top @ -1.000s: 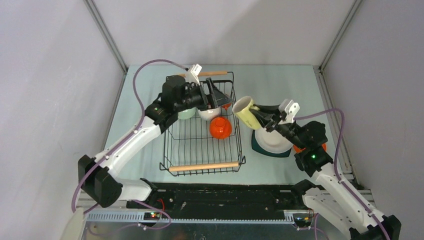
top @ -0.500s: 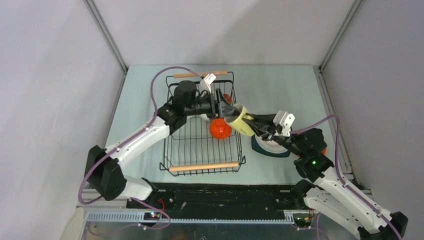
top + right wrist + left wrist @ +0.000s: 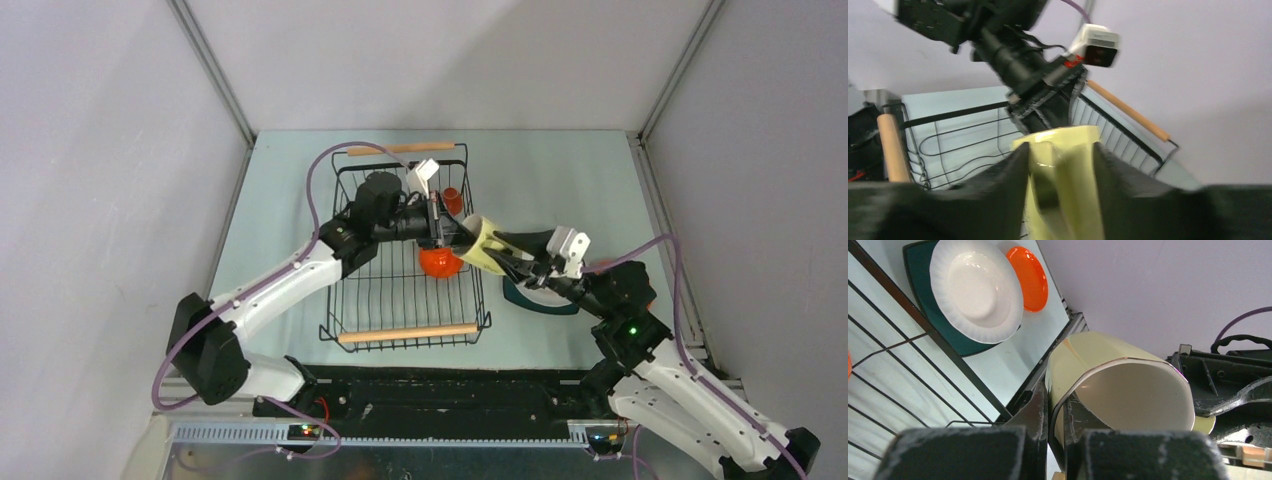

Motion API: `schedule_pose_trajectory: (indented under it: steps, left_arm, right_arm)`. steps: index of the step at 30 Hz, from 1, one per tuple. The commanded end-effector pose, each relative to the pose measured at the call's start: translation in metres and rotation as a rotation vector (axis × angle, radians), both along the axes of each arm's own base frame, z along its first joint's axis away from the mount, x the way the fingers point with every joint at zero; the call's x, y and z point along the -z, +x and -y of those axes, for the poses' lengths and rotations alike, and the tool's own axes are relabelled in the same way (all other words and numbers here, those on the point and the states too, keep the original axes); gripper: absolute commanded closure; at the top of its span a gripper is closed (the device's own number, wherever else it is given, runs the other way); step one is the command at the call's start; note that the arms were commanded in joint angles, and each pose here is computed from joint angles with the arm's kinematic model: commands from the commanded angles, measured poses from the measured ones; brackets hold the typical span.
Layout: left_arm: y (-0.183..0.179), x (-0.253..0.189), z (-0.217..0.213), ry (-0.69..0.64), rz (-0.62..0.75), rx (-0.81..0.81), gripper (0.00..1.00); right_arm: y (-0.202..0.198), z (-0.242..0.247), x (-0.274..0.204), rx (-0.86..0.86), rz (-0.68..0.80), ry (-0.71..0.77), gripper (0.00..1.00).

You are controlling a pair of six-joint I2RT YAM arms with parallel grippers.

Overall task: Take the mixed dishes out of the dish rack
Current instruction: Place the cup at the center of the board.

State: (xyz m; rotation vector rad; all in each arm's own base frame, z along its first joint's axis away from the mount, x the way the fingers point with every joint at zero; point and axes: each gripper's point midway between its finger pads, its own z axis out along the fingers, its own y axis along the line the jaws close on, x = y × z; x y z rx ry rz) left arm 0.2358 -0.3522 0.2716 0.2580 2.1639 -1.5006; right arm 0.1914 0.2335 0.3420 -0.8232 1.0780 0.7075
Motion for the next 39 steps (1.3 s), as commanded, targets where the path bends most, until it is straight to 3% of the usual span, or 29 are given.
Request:
schedule_pose_trajectory:
  steps: [1,2,4,7,11,15,17,21,28,34,39]
  left_arm:
    - [0.004,-0.051,-0.022,-0.023,0.229,-0.073,1.0]
    - [0.007,-0.056,-0.03,-0.001,0.253,-0.116,1.0]
    - [0.01,-0.067,-0.043,0.021,0.292,-0.181,1.0]
    - [0.017,-0.084,-0.067,0.05,0.342,-0.309,1.0]
    - [0.028,-0.11,-0.128,0.096,0.391,-0.623,1.0]
    - [0.035,-0.117,-0.207,0.223,0.391,-0.976,1.0]
    - [0.035,-0.117,-0.266,0.34,0.374,-1.238,1.0]
    - [0.03,-0.118,-0.342,0.388,0.308,-1.522,1.0]
    - [0.056,-0.084,-0.386,0.475,0.18,-1.656,1.0]
    - [0.09,-0.008,-0.405,0.456,-0.019,-1.642,1.0]
    - [0.081,0.046,-0.437,0.493,-0.147,-1.738,1.0]
  right_arm:
    - [0.009,0.033,-0.029,0.161,-0.066,0.153,0.35]
    - [0.013,0.038,-0.027,0.19,-0.113,0.182,0.17]
    - [0.014,0.047,-0.021,0.231,-0.18,0.212,0.02]
    - [0.013,0.059,-0.014,0.281,-0.25,0.246,0.01]
    - [0.03,0.093,-0.007,0.482,-0.326,0.334,0.0]
    - [0.045,0.13,0.007,0.704,-0.395,0.411,0.01]
    - [0.047,0.138,0.019,0.763,-0.43,0.408,0.0]
    - [0.049,0.149,0.027,0.83,-0.46,0.422,0.01]
    - [0.05,0.162,0.038,0.906,-0.494,0.441,0.01]
    - [0.051,0.163,0.038,0.907,-0.497,0.439,0.0]
    - [0.053,0.163,0.039,0.909,-0.496,0.432,0.01]
